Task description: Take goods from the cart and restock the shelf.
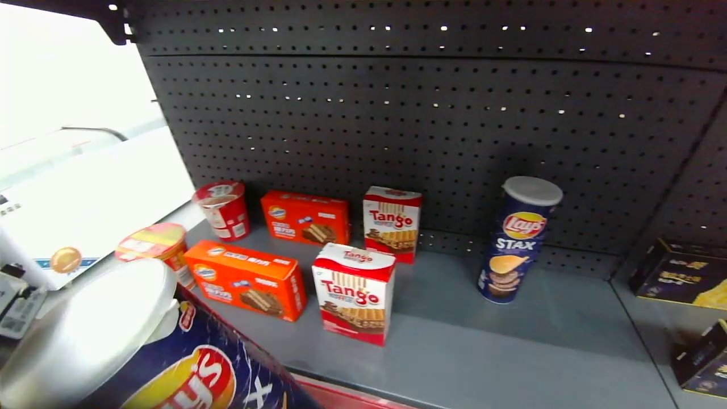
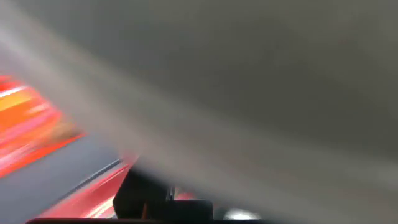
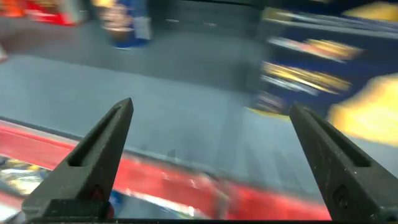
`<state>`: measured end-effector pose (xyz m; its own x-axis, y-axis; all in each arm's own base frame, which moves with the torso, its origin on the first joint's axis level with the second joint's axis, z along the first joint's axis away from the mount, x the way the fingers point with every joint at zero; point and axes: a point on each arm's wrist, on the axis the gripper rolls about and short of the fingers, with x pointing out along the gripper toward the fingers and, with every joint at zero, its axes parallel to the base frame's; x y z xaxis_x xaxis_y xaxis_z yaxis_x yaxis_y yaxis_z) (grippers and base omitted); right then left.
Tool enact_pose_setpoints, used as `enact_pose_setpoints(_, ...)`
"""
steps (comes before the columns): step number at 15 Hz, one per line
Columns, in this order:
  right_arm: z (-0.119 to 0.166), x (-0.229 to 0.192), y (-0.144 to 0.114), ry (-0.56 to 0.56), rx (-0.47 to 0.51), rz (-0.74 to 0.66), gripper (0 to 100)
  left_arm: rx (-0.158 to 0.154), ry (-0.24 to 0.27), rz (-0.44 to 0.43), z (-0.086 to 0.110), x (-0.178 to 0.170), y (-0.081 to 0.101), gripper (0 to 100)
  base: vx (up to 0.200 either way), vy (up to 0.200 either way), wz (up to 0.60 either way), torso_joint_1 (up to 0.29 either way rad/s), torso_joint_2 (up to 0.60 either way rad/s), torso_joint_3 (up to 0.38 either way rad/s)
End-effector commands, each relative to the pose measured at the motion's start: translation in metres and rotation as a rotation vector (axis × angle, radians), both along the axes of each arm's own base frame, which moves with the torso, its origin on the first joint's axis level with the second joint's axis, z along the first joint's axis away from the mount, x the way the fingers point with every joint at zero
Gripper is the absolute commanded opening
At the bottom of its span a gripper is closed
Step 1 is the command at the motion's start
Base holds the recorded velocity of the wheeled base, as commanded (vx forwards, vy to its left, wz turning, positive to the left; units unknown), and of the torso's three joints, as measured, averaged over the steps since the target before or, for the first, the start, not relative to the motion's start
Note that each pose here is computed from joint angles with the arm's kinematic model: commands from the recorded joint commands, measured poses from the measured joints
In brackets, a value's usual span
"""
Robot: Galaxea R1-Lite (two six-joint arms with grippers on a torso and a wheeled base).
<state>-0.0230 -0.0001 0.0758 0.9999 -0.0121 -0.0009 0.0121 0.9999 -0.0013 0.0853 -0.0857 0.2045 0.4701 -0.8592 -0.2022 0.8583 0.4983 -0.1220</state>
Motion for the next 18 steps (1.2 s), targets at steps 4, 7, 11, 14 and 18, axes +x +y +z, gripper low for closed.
enact_pose_setpoints(4,0.0,0.0,0.0,0.001,0.0,0.0,100,-0.017,0.013,-0.075,-0.004,-0.01,0.0,0,0.0,0.0,-0.15,0.001,0.0,0.002)
enact_pose_setpoints(7,0.0,0.0,0.0,0.001,0.0,0.0,100,-0.016,0.017,-0.082,-0.004,-0.009,0.0,0,0.0,0.0,0.0,0.0,0.0,0.0)
enact_pose_setpoints(11,0.0,0.0,0.0,0.001,0.0,0.0,100,-0.015,0.018,-0.085,-0.005,-0.01,0.0,0,0.0,0.0,-0.45,0.003,0.0,0.001)
enact_pose_setpoints(14,0.0,0.0,0.0,-0.001,0.0,0.0,100,-0.012,0.022,-0.083,-0.005,-0.01,0.0,0,0.0,0.0,-0.4,0.0,0.0,0.0)
enact_pose_setpoints(18,0.0,0.0,0.0,0.001,0.0,0.0,100,-0.001,0.031,-0.074,-0.014,-0.012,0.004,0,0.0,0.0,0.0,0.0,0.0,0.0)
